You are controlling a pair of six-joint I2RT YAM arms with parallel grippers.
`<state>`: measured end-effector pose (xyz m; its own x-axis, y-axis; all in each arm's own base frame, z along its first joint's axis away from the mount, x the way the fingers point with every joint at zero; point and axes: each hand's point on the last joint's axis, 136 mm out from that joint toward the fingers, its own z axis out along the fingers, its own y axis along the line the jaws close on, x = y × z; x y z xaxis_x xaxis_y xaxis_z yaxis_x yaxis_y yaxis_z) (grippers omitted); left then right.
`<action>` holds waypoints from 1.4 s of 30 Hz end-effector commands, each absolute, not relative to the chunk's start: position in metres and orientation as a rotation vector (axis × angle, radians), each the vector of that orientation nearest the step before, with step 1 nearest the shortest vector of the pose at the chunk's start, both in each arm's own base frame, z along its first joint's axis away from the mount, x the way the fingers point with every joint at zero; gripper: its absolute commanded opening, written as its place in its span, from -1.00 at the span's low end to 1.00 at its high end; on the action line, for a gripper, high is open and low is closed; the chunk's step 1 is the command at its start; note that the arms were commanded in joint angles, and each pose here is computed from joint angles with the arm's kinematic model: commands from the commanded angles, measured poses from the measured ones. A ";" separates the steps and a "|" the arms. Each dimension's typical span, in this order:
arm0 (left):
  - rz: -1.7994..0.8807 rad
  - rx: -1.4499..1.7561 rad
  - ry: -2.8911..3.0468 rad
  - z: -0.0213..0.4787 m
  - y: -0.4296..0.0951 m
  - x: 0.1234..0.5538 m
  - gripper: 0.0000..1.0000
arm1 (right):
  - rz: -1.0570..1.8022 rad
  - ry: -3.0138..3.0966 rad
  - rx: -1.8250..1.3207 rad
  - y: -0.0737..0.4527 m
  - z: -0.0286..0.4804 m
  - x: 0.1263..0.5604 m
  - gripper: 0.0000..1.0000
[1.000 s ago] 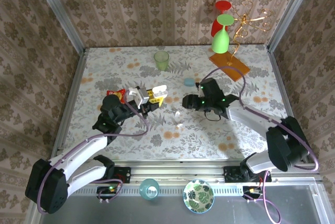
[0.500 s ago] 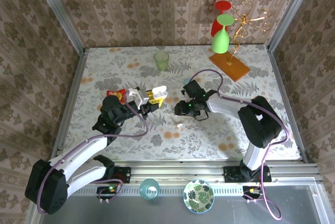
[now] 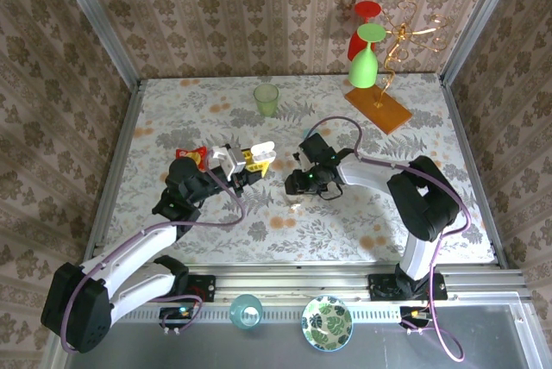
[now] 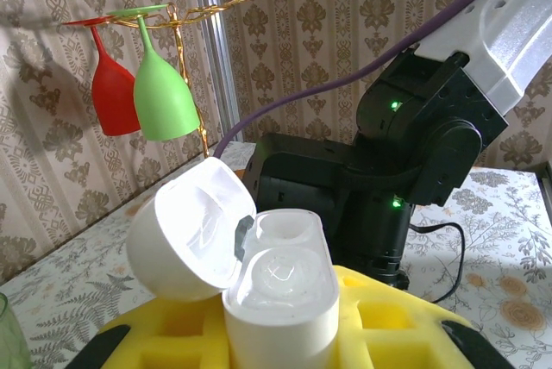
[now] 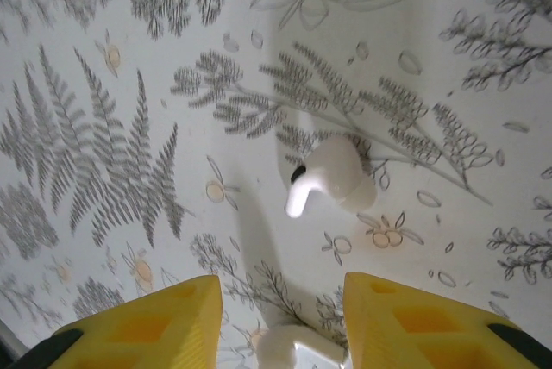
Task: Insert wireless bluetooth earbuds into charging case
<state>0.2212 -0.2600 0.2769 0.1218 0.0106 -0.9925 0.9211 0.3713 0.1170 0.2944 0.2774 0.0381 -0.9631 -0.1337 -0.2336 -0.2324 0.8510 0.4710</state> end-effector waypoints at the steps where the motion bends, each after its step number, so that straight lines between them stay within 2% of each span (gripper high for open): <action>1: -0.825 0.980 1.216 0.288 -0.257 0.219 -1.00 | 0.672 2.851 -0.492 0.275 0.045 0.278 -0.17; 10: -0.809 0.908 1.135 0.320 -0.235 0.206 -1.00 | 0.420 2.850 -0.809 0.276 0.043 0.268 -0.17; 21: -0.790 0.924 1.133 0.328 -0.231 0.198 -1.00 | 0.340 2.884 -0.954 0.285 0.025 0.260 -0.13; 30: -0.794 0.923 1.140 0.323 -0.234 0.203 -1.00 | 0.316 2.898 -0.957 0.280 0.027 0.248 -0.14; 42: -0.821 0.941 1.134 0.323 -0.235 0.198 -1.00 | 0.175 2.944 -0.755 0.276 0.028 0.267 -0.17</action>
<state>0.2037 -0.2367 0.3069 0.1931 -0.0337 -0.9806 0.9025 0.3982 0.1641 0.2631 0.2800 0.0275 -0.8388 -0.5245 -0.1457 -0.5421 0.8296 0.1342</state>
